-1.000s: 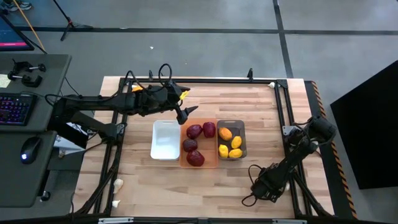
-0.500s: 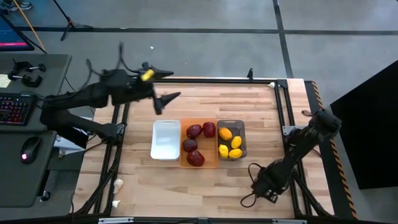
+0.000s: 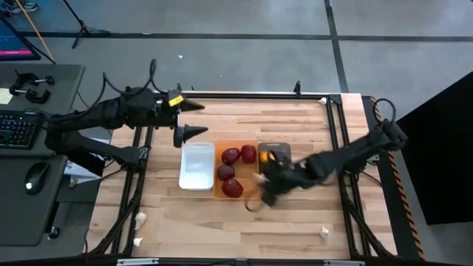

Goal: Sort produce into baskets
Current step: Put the white garlic into the white bin

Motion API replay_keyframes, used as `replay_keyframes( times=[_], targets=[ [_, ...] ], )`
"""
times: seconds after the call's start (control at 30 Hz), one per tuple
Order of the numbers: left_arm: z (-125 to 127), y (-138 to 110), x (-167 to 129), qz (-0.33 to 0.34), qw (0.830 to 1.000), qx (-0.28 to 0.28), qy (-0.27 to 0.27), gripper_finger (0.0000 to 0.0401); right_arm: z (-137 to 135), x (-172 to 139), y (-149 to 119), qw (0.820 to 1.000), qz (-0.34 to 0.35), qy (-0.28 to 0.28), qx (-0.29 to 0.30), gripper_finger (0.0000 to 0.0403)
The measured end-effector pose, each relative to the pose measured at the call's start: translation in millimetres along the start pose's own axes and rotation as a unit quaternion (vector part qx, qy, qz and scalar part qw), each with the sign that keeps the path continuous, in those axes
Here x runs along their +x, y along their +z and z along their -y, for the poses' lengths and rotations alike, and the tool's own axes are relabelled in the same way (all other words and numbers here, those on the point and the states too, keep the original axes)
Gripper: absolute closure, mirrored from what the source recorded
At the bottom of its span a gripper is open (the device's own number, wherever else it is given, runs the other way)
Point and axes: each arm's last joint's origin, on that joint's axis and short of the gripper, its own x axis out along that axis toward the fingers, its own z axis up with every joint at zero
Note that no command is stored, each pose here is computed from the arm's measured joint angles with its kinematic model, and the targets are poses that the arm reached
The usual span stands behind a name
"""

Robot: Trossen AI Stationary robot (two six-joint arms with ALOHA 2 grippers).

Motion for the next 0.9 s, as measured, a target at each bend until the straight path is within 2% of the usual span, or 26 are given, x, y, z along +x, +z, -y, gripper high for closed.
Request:
replay_keyframes(
  times=[0.17,0.27,0.37,0.43,0.57,0.8,0.9],
  targets=[
    [11.6,-12.0,8.4,0.008,0.999,-0.006,-0.052,0.0011,11.0,63.0,48.0,0.991,0.115,0.062,0.006,0.0284],
    [17.2,-11.6,3.1,0.016,0.998,0.004,-0.068,0.0011,14.1,99.8,65.6,0.976,0.188,0.109,0.020,0.0283],
    [18.0,-7.1,-6.1,0.042,0.997,0.002,-0.067,0.0011,16.8,128.8,72.8,0.956,0.249,0.139,0.064,0.0281],
    [16.9,-4.9,-14.9,0.053,0.996,-0.002,-0.069,0.0011,19.2,143.9,71.2,0.950,0.258,0.147,0.094,0.0272],
    [14.3,-0.8,-33.9,0.079,0.994,-0.006,-0.075,0.0011,21.9,161.3,62.9,0.951,0.239,0.142,0.133,0.0235],
    [12.0,1.8,-49.6,0.101,0.992,0.005,-0.078,0.0011,21.0,162.1,63.3,0.952,0.232,0.145,0.140,0.0150],
    [12.0,1.8,-49.5,0.101,0.992,0.005,-0.078,0.0011,18.6,158.3,74.2,0.956,0.219,0.142,0.133,0.0128]
  ],
)
